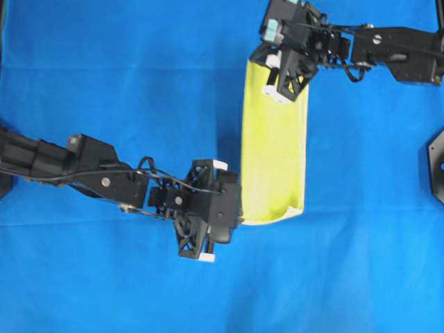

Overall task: Fold the yellow towel.
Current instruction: 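Lower the towel vertically onto the table and open both grippers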

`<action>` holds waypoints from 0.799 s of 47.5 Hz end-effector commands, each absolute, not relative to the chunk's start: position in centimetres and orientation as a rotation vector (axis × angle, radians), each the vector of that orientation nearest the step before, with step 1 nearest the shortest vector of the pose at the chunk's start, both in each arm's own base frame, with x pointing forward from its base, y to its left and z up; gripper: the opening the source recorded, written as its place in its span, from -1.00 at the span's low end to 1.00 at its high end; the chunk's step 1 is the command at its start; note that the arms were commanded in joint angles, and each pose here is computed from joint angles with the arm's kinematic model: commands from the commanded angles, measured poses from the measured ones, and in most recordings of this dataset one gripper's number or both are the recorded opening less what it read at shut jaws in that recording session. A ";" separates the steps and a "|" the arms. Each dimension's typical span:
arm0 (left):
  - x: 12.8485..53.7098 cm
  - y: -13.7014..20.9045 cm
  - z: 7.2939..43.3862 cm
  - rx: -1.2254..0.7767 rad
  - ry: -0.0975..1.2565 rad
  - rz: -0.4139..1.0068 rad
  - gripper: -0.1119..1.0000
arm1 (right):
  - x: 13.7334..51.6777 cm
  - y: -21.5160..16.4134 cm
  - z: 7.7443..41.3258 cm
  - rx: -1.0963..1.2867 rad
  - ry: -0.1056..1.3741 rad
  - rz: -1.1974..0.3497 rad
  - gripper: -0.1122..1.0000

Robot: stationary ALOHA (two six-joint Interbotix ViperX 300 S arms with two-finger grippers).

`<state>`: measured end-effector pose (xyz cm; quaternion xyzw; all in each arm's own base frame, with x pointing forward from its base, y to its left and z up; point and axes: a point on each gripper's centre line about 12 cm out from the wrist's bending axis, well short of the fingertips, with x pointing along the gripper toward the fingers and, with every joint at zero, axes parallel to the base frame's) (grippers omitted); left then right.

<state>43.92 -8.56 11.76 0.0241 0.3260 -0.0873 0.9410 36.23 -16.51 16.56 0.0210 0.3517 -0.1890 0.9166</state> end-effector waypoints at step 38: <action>43.0 -8.2 16.9 0.057 0.575 -0.183 0.39 | 37.3 -15.9 18.0 0.025 0.661 -0.362 0.23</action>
